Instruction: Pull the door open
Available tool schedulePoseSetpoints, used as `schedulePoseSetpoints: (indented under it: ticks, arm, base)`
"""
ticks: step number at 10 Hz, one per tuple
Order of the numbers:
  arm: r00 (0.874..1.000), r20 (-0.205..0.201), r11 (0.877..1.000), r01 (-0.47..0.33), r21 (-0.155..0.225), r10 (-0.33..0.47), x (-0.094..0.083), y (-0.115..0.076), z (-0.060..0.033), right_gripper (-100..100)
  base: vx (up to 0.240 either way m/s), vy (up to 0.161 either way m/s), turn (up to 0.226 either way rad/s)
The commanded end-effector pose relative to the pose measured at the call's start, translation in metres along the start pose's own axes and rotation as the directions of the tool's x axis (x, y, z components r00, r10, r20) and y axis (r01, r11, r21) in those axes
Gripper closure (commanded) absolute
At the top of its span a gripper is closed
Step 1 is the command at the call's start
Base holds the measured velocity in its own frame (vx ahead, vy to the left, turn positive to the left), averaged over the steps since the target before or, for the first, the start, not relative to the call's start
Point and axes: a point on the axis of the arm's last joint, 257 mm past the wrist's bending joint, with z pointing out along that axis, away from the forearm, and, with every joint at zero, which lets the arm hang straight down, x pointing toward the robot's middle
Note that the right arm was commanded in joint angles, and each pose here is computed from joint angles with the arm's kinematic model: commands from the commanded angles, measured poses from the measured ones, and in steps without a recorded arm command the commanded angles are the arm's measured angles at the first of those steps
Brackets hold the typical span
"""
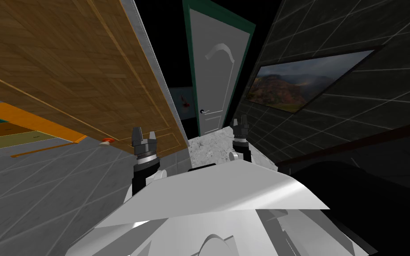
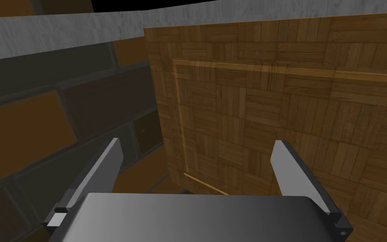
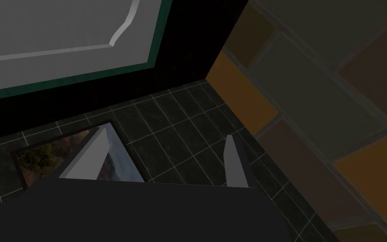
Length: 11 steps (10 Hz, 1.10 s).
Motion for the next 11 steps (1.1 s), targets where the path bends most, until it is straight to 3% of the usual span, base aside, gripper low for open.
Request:
schedulePoseSetpoints:
  ticks: [1,6,11]
  arm:
    - [1.0,-0.012,1.0,-0.005,0.017,0.005,0.002,-0.01,-0.0017,-100]
    - [0.999,-0.042,0.998,-0.017,0.067,0.02,0.009,-0.041,-0.0078,-100]
    - [0.996,-0.079,0.989,-0.029,0.142,0.041,0.015,-0.085,-0.0184,-100]
  base:
    - [-0.022,-0.023,0.063]
    - [0.14,-0.003,0.039]
    - [0.109,-0.012,0.058]
